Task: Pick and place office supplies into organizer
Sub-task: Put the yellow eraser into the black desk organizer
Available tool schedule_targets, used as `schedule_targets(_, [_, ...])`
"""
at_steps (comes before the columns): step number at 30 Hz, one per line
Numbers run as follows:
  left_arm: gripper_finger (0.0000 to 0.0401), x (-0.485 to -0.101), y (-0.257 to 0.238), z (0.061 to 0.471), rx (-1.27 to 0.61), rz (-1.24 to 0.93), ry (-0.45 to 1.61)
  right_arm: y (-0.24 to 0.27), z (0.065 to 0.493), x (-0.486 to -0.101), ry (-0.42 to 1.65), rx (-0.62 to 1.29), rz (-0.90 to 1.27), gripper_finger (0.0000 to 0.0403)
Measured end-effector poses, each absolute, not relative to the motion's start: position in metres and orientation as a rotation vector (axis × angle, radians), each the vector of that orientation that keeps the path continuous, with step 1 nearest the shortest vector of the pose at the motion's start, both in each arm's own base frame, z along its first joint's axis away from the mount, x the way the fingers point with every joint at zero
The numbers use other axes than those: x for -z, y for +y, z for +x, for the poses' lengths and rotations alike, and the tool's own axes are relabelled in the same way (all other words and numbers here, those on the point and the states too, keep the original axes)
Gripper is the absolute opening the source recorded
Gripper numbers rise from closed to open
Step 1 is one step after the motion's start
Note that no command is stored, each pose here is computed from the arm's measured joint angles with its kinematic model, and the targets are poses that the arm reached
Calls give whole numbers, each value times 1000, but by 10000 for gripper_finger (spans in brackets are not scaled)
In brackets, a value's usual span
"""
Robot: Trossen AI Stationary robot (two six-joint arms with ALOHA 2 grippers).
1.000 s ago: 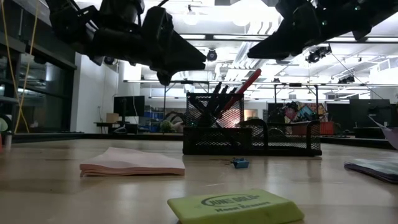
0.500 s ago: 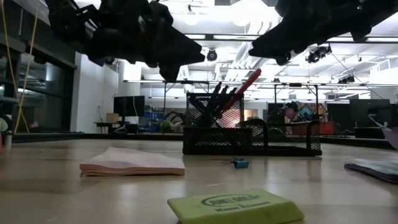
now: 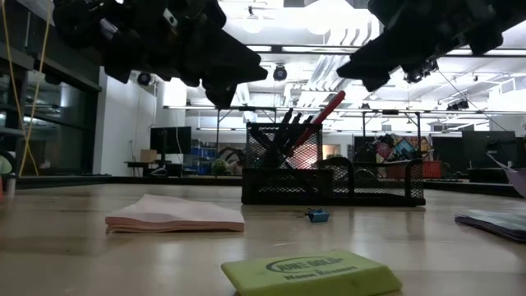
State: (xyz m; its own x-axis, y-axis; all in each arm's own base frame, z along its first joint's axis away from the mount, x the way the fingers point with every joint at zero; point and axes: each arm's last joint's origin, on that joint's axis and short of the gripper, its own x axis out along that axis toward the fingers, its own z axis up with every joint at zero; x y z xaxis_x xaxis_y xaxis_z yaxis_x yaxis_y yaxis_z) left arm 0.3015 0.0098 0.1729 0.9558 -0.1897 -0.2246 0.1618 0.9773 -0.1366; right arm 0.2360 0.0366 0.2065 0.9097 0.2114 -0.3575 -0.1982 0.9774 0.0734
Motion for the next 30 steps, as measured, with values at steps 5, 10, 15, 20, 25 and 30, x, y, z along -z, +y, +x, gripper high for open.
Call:
schedule_targets(5, [133,-173,-2,302,182,-133,243,55,249,-184,413,-280,5,155])
schedule_targets(10, [133,-173,-17,302,171,-114,244,80,261,-166,359,-364,-37,163])
schedule_targets(15, [133,-172,-25,301,138,-112,252,108,261,-149,356,-382,-48,164])
schedule_targets(20, [133,-170,-32,300,130,-100,268,143,262,-137,364,-345,-126,165])
schedule_targets(25, [133,-171,-31,300,86,-172,265,170,274,-125,380,-304,-141,177])
schedule_targets(30, [133,-169,-30,300,86,-169,284,185,291,-119,393,-357,-119,192])
